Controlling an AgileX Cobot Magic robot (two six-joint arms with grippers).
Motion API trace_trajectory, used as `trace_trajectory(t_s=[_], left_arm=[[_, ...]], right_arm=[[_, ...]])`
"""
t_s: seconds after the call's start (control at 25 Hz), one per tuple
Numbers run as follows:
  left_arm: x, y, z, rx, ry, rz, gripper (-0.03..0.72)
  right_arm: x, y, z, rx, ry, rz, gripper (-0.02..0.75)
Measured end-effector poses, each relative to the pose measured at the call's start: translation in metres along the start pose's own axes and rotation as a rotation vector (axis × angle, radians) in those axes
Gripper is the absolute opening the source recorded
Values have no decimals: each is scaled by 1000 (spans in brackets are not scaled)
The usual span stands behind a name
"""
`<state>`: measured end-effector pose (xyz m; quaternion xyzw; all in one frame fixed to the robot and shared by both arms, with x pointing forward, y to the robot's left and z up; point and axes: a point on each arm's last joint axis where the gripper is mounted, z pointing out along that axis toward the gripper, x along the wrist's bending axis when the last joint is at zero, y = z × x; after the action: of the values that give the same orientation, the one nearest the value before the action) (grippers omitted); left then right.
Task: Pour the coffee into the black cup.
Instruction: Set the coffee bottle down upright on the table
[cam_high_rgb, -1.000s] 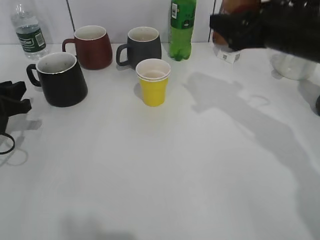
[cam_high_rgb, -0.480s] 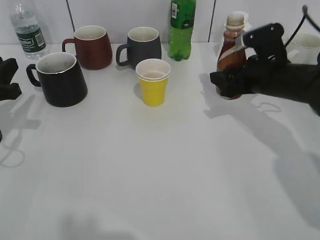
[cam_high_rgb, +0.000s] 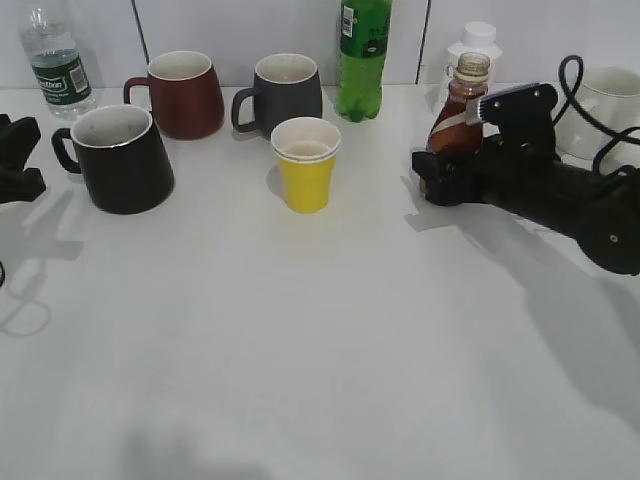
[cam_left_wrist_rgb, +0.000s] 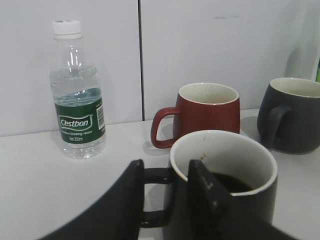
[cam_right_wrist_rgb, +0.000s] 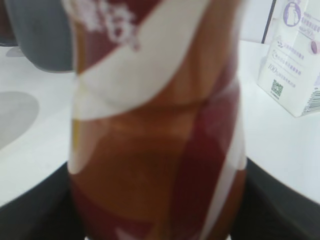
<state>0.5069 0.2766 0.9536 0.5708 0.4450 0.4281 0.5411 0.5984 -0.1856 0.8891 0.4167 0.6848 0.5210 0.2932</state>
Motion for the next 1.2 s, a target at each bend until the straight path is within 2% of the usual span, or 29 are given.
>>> trace_trajectory(t_s=[0.36, 0.56, 0.8, 1.04, 1.2], left_arm=[[0, 0, 0, 0, -4, 2, 239], [0, 0, 0, 0, -4, 2, 239], [-4, -1, 0, 10, -42, 21, 239], [-3, -10, -1, 108, -39, 22, 239], [-2, -16, 1, 191, -24, -15, 242]], right_arm=[[0, -4, 3, -20, 4, 6, 535], [-1, -6, 2, 19, -4, 49, 653], [2, -12, -10, 67, -9, 65, 664], [7, -18, -29, 106, -9, 74, 665], [10, -13, -43, 131, -22, 73, 664]])
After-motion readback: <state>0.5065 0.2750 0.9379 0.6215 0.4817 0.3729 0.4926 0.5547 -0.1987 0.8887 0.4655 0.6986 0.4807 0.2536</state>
